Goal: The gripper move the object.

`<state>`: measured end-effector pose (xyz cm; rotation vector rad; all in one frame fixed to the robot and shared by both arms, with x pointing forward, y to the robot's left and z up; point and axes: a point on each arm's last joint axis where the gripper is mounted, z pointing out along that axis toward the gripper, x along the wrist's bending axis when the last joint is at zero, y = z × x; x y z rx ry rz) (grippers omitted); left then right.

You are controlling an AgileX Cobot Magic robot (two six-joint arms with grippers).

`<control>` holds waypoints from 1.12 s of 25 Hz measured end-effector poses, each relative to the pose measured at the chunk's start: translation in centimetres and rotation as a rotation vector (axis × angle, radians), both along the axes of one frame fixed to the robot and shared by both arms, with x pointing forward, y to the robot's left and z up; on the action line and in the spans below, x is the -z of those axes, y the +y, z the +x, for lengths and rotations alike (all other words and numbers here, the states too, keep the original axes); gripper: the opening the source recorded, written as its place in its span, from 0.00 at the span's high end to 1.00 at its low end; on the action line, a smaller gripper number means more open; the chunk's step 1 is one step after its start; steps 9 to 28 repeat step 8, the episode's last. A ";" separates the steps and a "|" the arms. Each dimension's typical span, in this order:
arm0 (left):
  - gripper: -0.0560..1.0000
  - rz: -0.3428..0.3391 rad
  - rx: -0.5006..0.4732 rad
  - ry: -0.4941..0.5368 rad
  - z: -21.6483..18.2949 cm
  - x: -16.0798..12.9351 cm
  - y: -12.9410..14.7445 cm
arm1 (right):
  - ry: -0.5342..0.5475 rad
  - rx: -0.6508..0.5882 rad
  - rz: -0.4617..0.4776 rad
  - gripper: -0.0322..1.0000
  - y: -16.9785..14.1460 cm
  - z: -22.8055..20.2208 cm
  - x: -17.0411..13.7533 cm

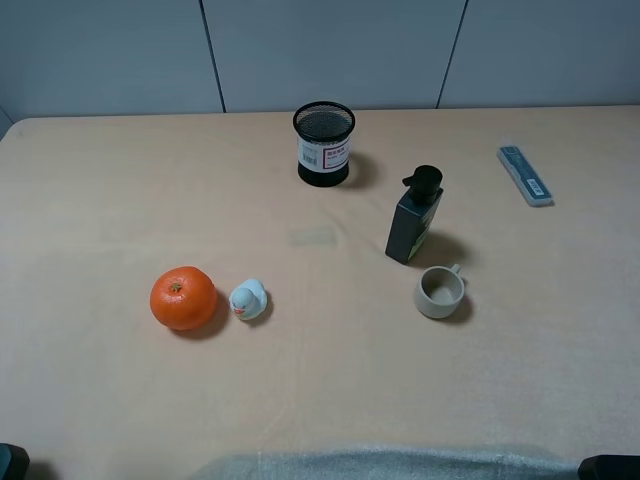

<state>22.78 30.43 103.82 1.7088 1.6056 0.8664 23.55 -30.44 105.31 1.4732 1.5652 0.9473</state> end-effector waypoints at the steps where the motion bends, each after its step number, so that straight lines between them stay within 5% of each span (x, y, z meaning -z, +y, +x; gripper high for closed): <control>1: 0.08 0.000 0.000 0.000 0.0 0.0 0.0 | 0.000 0.000 0.000 0.30 0.0 0.0 0.0; 28: 0.08 0.001 0.001 0.000 0.0 0.0 0.0 | 0.000 0.000 0.000 0.30 0.0 0.0 0.0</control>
